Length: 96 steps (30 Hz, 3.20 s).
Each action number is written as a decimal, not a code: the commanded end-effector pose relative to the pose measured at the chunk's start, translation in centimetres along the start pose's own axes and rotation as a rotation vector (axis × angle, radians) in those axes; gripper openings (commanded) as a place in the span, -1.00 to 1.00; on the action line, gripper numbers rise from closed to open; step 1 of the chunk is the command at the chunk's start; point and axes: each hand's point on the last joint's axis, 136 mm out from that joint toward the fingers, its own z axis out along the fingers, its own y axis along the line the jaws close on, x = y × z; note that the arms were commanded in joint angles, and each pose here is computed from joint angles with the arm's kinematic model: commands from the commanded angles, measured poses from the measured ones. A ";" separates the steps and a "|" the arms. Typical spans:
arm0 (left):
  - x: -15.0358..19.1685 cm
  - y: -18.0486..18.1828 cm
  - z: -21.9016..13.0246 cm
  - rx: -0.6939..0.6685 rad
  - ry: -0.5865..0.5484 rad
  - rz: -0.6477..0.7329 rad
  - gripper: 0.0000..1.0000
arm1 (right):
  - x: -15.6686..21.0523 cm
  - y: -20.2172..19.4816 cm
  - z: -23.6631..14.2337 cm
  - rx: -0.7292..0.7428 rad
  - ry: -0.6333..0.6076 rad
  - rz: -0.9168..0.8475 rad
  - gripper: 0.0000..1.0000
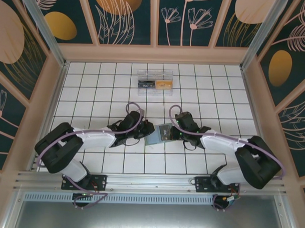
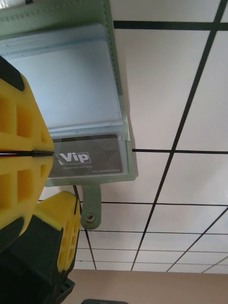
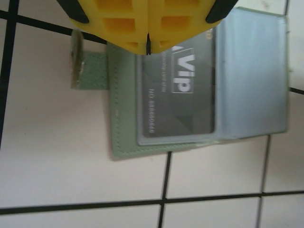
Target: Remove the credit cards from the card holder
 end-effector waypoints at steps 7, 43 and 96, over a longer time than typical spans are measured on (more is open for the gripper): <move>0.2 -1.7 1.2 0.054 0.026 -0.023 -0.45 | 0.0 -0.7 1.0 0.030 0.019 -0.018 -1.00; 2.6 1.8 4.2 -0.078 0.115 -0.059 -0.59 | 0.7 0.5 1.7 -0.017 0.063 -0.039 -1.00; 3.8 3.4 4.8 -0.142 0.157 -0.047 -0.63 | 1.3 1.6 2.0 -0.060 0.083 -0.043 -1.00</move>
